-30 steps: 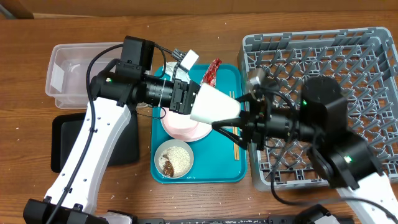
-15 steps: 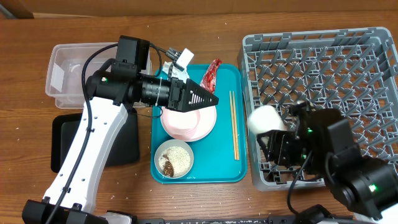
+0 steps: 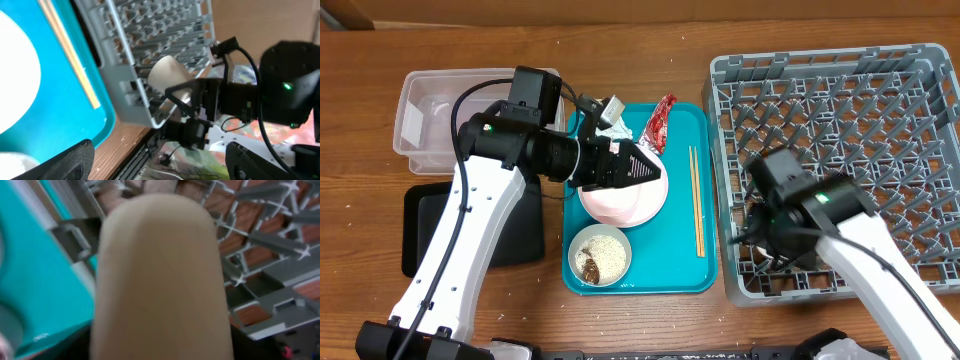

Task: Sort waste into correct bins and load items into the dishwasher
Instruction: 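Lower the white cup upright into the rack and open the right gripper, then grasp the rim of the rice bowl with the left gripper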

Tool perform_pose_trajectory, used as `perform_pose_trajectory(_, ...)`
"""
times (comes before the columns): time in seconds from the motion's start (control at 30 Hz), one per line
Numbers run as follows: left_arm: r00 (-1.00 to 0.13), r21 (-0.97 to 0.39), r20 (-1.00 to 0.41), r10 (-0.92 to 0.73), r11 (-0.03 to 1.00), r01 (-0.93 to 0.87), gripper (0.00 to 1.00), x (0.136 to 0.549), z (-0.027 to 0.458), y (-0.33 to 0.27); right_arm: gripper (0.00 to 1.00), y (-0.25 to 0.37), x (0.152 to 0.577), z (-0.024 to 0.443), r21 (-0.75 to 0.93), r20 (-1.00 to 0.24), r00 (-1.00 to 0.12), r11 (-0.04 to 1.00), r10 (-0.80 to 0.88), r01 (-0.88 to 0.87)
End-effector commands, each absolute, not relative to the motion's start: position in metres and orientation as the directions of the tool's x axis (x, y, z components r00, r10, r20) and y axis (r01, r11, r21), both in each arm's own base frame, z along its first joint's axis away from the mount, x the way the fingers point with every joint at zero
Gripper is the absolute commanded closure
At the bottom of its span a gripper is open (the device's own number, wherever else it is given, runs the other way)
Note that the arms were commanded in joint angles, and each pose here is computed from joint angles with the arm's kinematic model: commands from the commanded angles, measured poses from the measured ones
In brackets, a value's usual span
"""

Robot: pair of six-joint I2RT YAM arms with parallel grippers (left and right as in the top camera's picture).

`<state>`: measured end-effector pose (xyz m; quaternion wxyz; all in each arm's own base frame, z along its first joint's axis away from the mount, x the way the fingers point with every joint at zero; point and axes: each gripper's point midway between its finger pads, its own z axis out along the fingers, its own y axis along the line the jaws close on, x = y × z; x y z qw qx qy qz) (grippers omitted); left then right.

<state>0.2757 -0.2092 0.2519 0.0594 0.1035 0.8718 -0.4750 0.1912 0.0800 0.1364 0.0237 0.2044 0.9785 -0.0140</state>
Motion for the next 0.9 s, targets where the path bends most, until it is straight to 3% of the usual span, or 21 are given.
perform_pose_trajectory(0.0, -0.961, -0.78, -0.236, 0.143, 0.563, 0.275, 0.15, 0.277, 0.247, -0.204, 0.08, 0.075, 0.191, 0.126, -0.08, -0.029, -0.914, 0.91, 0.405, 0.406)
perform_pose_trajectory(0.13, -0.96, -0.737, -0.238, 0.148, 0.616, 0.278, 0.16, 0.278, 0.238, -0.196, 0.04, 0.08, 0.198, 0.134, -0.04, -0.053, -0.918, 0.918, 0.393, 0.395)
perform_pose_trajectory(0.23, -0.961, -0.674, -0.237, 0.141, 0.688, 0.267, 0.19, 0.28, 0.228, -0.186, 0.04, 0.088, 0.215, 0.162, 0.059, -0.148, -0.922, 0.934, 0.357, 0.352)
perform_pose_trajectory(0.43, -0.968, -0.292, -0.242, 0.066, 0.947, 0.137, 0.25, 0.296, 0.185, -0.155, 0.04, 0.101, 0.258, 0.254, 0.31, -0.443, -0.809, 0.913, 0.386, 0.266)
perform_pose_trajectory(0.63, -0.954, -0.09, -0.284, 0.102, 0.987, 0.133, 0.28, 0.286, 0.166, -0.169, 0.03, 0.104, 0.272, 0.309, 0.449, -0.582, -0.682, 0.874, 0.444, 0.186)
perform_pose_trajectory(0.87, -0.992, -0.025, -0.049, 0.118, 0.993, 0.119, 0.3, 0.215, 0.102, -0.167, 0.02, 0.097, 0.268, 0.311, 0.435, -0.595, -0.668, 0.878, 0.447, 0.2)
